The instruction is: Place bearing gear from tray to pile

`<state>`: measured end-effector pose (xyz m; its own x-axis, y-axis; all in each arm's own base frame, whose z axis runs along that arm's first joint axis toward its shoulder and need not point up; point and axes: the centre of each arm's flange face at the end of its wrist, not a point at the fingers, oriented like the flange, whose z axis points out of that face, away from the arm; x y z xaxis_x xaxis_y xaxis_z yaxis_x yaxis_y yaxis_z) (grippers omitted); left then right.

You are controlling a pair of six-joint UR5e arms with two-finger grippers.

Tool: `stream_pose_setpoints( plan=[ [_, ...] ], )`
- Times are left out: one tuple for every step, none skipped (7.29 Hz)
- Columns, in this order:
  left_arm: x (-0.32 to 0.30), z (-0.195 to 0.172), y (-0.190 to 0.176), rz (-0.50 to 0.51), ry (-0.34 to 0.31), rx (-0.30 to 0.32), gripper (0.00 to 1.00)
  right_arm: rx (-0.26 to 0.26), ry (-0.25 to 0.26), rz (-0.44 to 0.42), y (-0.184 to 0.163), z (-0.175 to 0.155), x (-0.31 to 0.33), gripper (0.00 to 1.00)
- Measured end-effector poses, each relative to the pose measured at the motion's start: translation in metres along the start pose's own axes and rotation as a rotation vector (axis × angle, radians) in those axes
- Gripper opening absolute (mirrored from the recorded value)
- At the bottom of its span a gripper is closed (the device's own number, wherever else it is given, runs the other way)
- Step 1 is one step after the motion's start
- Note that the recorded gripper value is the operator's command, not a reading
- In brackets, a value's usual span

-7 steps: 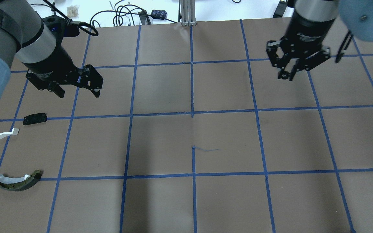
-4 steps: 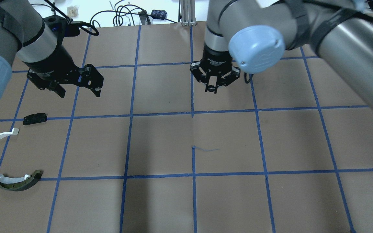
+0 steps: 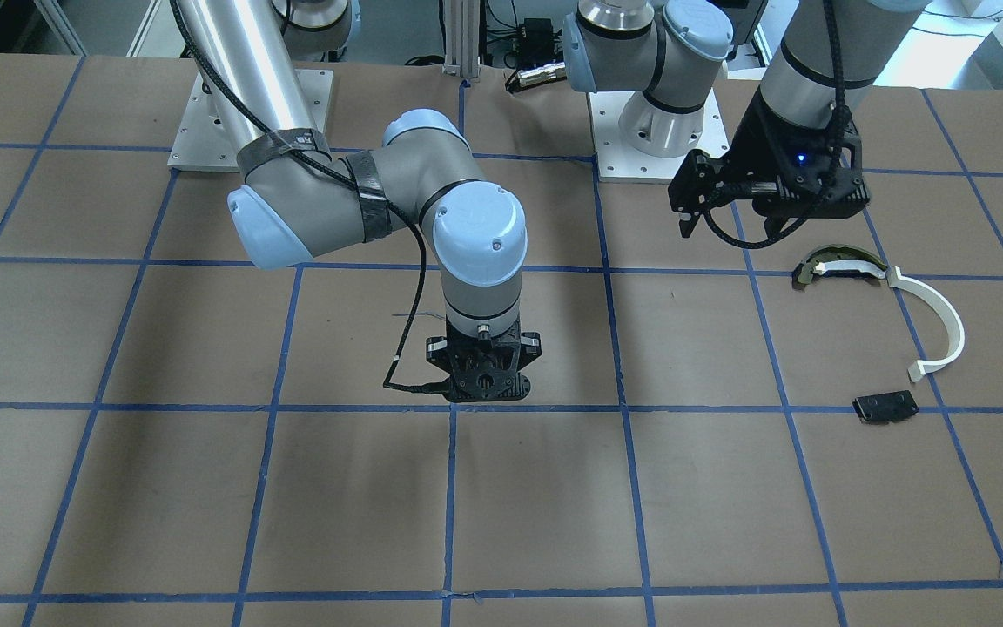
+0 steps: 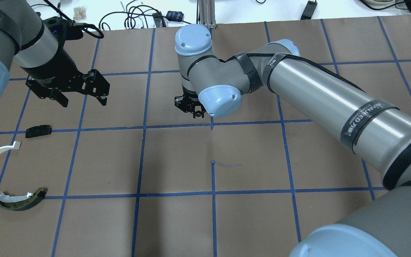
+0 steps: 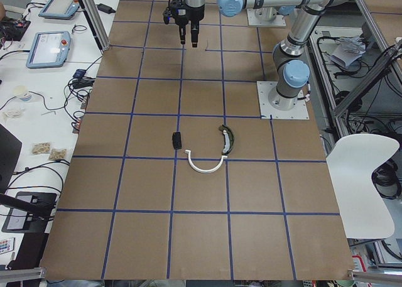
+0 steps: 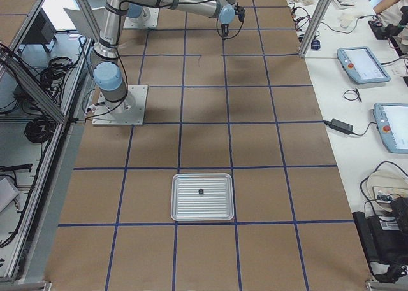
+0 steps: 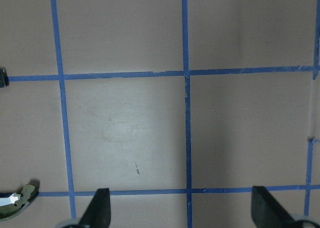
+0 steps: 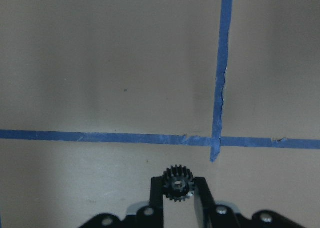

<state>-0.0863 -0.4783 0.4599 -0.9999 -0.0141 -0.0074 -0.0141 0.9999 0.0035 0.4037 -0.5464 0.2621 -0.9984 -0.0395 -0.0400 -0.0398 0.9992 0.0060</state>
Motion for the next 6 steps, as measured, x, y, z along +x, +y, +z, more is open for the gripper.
stream_pose_setpoints(
  plan=[
    [-0.006, 0.008, -0.005, -0.017, 0.003, -0.011, 1.0, 0.004, 0.002, 0.001, 0.0, -0.002, 0.0, 0.96],
    [-0.009, 0.015, -0.011, -0.035, 0.007, -0.017, 1.0, 0.009, 0.0, 0.003, -0.001, -0.009, 0.003, 0.97],
    [-0.01, 0.023, -0.02, -0.048, 0.01, -0.013, 1.0, 0.009, -0.001, -0.001, -0.002, -0.023, 0.011, 0.98],
    [-0.009, 0.032, -0.028, -0.051, 0.01, -0.012, 1.0, 0.012, -0.007, -0.005, -0.004, -0.043, 0.025, 0.98],
    [-0.005, 0.042, -0.034, -0.052, 0.01, -0.02, 1.0, 0.022, -0.027, 0.0, -0.01, -0.066, 0.046, 0.98],
    [0.006, 0.054, -0.042, -0.052, 0.009, -0.02, 1.0, 0.023, -0.051, -0.005, -0.016, -0.095, 0.073, 0.96]
  ],
)
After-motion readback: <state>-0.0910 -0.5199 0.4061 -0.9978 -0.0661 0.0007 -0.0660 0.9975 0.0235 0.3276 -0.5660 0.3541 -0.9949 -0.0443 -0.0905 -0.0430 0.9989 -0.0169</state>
